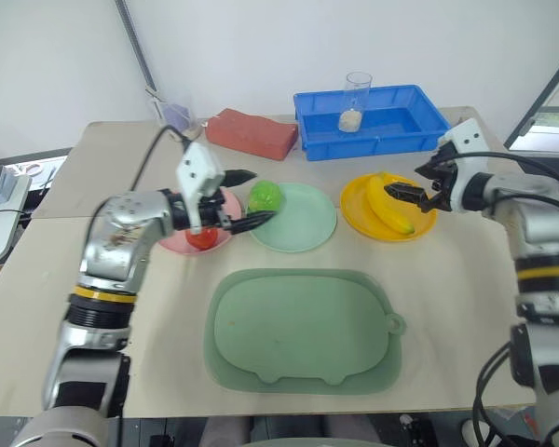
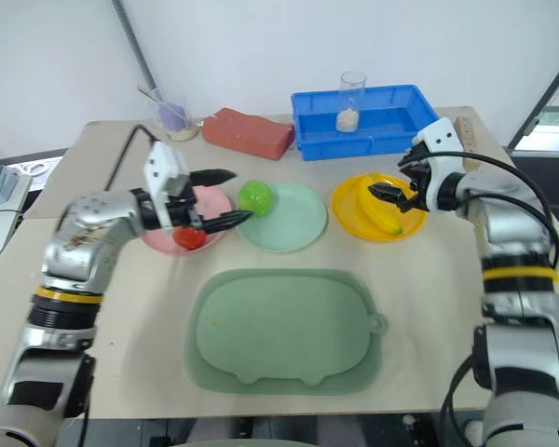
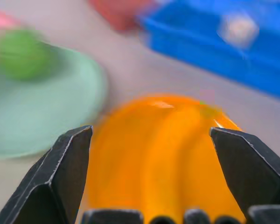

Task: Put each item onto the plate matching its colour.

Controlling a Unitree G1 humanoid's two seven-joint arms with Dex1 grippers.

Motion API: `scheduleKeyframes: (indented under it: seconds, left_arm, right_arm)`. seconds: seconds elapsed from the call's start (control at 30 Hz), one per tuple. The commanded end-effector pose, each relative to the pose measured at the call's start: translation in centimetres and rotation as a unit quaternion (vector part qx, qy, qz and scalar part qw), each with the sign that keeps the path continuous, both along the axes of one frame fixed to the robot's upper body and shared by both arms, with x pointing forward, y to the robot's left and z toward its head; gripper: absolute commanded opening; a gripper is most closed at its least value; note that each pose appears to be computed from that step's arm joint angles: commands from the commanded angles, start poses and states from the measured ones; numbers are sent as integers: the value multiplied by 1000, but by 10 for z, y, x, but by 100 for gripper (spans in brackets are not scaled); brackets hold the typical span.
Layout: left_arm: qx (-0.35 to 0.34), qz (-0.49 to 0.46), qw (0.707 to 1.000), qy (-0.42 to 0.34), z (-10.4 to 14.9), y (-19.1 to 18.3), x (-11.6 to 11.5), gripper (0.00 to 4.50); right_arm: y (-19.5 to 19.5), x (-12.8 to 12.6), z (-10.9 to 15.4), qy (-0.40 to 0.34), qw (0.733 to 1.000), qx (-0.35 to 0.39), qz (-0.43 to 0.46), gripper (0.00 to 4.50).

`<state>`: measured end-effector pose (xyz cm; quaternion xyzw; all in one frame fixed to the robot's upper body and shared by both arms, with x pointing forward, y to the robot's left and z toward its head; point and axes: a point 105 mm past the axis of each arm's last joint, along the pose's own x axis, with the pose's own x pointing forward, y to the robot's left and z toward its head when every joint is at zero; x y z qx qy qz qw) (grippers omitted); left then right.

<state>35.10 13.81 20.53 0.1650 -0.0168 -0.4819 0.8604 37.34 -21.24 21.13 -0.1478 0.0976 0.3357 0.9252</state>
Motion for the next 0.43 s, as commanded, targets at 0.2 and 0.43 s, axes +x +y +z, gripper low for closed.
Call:
scheduleKeyframes:
  seconds: [0.2, 0.43]
  left_arm:
    - [45, 79, 996, 8, 7, 71, -16, 450]
    - [42, 73, 996, 3, -1, 58, -16, 450]
  right_arm:
    - [26, -68, 35, -57, 993, -3, 108, 443]
    - [25, -63, 26, -55, 994, -5, 90, 443]
